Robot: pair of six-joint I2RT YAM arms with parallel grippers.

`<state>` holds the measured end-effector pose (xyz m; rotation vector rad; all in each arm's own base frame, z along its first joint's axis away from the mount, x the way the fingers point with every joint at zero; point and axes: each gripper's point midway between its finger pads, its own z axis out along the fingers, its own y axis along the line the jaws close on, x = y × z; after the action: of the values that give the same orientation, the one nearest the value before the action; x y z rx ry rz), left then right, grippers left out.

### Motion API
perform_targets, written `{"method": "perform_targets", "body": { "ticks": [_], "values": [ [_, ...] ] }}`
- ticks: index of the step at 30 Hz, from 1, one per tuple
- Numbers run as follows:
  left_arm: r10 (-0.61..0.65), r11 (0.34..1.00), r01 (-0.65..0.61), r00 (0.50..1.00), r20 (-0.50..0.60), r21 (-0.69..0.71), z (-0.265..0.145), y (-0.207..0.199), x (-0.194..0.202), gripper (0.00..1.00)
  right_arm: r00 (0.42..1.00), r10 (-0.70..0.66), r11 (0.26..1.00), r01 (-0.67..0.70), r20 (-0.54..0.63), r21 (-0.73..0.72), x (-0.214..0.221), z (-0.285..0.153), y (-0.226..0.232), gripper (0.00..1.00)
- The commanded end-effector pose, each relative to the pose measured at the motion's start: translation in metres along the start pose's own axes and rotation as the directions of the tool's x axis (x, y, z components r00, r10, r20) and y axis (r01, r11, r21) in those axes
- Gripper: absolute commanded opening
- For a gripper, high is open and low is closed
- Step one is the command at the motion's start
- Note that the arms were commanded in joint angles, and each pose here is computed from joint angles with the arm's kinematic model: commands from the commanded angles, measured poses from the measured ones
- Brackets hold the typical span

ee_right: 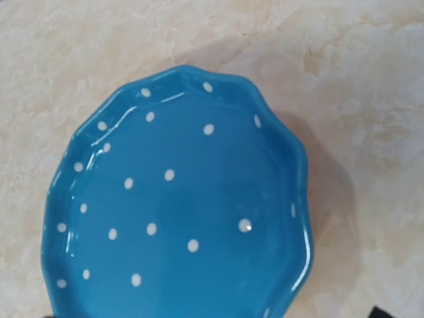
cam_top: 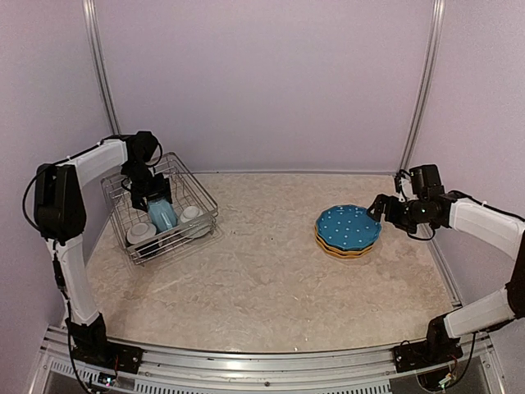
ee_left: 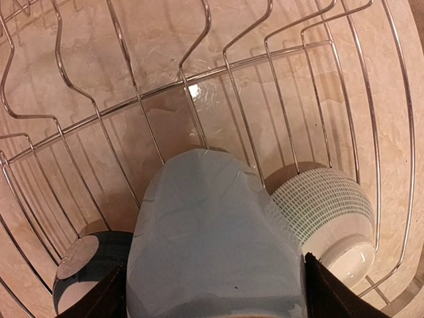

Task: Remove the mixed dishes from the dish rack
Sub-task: Grab the cup from the dish rack, then pass from the left arm to the right

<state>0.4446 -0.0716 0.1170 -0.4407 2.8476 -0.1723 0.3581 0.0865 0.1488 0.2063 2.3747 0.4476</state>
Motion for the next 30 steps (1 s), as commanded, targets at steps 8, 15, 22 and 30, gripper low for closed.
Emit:
{"method": "perform_targets", "body": {
  "ticks": [8,15,22,30],
  "values": [
    [0.017,0.995,-0.030,0.990,0.139,0.093,-0.063,-0.014,-0.006,0.34,0.999,-0.032,0.999,0.032,0.015,0.007,-0.011,-0.005,0.019,1.00],
    [0.029,0.980,-0.076,0.970,0.243,0.186,-0.103,-0.026,-0.006,0.29,0.998,-0.059,0.998,0.059,0.004,0.001,-0.014,0.002,0.038,1.00],
    [0.050,0.916,-0.170,0.947,0.316,0.364,-0.140,-0.056,0.001,0.24,0.997,-0.083,0.995,0.083,0.002,-0.064,-0.018,0.015,0.079,1.00],
    [0.044,0.748,-0.271,0.931,0.362,0.606,-0.183,-0.098,0.023,0.24,0.997,-0.043,0.919,0.063,0.060,-0.390,-0.029,0.024,0.193,1.00]
  ]
}}
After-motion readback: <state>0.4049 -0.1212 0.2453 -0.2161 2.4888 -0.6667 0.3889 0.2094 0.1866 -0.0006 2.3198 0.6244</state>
